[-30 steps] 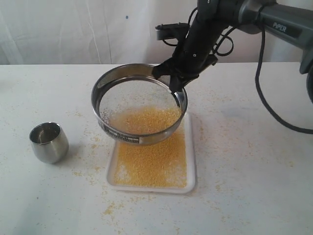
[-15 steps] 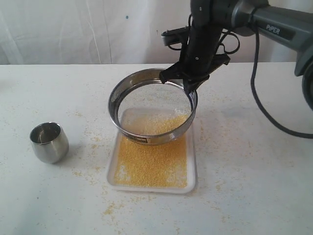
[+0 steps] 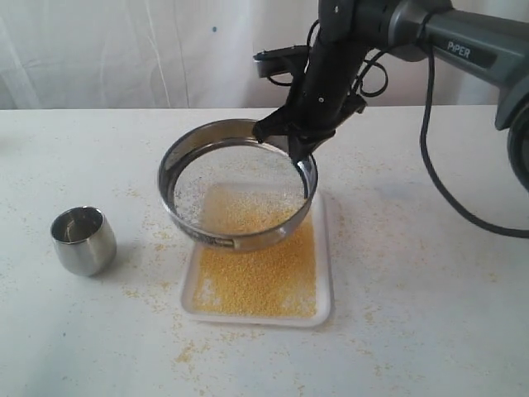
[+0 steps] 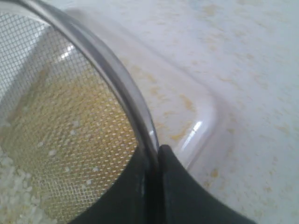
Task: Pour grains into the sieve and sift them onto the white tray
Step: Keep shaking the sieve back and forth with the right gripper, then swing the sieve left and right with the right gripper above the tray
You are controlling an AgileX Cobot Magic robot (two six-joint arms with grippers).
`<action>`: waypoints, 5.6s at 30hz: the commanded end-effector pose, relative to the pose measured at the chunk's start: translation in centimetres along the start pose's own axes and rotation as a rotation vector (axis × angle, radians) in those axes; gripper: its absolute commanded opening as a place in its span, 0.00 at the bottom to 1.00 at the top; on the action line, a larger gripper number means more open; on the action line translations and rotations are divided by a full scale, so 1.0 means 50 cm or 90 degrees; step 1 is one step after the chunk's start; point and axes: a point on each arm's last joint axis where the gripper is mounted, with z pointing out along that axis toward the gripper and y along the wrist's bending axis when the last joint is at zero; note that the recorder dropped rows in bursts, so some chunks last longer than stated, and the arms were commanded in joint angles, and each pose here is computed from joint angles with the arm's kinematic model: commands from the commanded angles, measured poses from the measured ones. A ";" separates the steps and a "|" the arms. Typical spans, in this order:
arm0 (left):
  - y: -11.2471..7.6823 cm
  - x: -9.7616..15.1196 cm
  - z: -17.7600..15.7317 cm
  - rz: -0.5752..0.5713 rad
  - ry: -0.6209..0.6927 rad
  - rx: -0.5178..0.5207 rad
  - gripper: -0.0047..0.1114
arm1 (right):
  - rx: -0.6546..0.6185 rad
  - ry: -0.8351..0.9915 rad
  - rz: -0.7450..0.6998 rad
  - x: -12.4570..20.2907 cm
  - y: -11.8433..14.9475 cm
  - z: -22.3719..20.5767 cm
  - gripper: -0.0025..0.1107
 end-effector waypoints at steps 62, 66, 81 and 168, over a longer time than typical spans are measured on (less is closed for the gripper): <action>-0.001 0.001 0.000 -0.007 -0.003 0.000 0.04 | -0.031 0.014 -0.007 0.011 -0.053 0.000 0.02; -0.001 0.001 0.000 -0.007 -0.003 0.000 0.04 | -0.144 -0.002 -0.109 0.009 -0.018 -0.008 0.02; -0.001 0.001 0.000 -0.007 -0.003 0.000 0.04 | -0.095 0.018 -0.072 0.015 -0.021 -0.011 0.02; -0.001 0.001 0.000 -0.007 -0.003 0.000 0.04 | 0.105 -0.051 0.108 0.019 -0.093 -0.033 0.02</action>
